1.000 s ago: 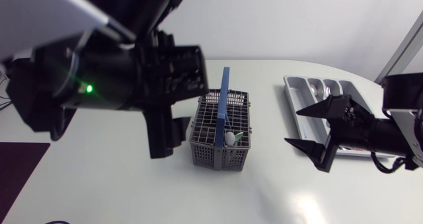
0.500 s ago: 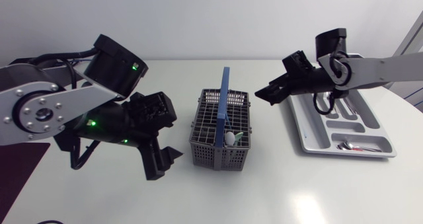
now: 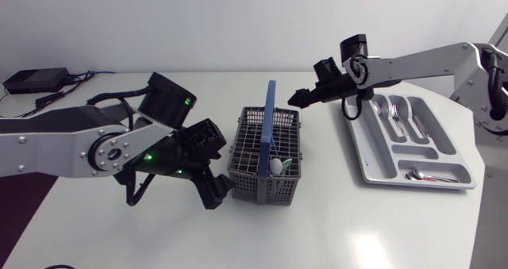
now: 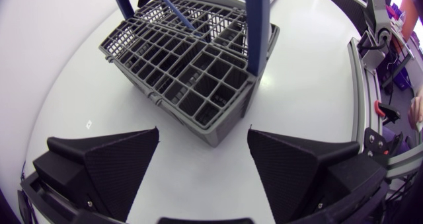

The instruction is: Unload the cutlery basket into the drawer organizer.

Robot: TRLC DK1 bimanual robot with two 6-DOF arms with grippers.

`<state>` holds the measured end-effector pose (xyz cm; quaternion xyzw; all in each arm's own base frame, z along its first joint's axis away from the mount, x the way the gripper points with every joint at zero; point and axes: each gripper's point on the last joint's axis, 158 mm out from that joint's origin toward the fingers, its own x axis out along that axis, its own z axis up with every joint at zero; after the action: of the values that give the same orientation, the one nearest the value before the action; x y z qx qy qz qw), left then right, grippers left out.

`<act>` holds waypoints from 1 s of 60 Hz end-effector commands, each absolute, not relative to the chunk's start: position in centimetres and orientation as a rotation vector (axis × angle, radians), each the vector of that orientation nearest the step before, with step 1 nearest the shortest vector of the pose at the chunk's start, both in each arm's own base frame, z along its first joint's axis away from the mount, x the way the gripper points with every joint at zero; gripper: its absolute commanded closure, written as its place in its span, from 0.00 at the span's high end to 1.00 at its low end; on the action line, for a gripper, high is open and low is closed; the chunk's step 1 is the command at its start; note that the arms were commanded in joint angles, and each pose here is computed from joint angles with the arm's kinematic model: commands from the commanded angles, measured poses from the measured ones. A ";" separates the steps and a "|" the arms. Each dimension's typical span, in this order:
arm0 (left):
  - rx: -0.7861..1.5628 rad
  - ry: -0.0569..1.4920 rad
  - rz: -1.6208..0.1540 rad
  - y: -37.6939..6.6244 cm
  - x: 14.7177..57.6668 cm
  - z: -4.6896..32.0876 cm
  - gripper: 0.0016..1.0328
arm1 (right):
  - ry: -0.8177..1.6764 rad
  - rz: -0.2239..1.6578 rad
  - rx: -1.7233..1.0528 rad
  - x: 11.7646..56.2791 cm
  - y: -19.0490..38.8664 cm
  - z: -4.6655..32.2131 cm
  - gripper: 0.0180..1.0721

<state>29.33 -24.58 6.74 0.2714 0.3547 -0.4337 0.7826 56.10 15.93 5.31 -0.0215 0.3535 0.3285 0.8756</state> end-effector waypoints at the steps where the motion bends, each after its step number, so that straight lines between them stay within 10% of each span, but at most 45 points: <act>1: 0.551 0.818 -0.913 -24.1 29.8 4.7 0.95 | 0.769 0.715 -0.021 55.8 17.2 4.7 0.93; 60: 0.452 0.700 -0.660 -15.6 45.2 4.7 0.95 | 0.928 0.863 -0.087 38.8 18.6 4.2 0.93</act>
<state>43.73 -15.57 4.17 0.2131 0.3495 -0.3066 0.8593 41.95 17.88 6.32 -0.0389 0.3980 0.3892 0.8298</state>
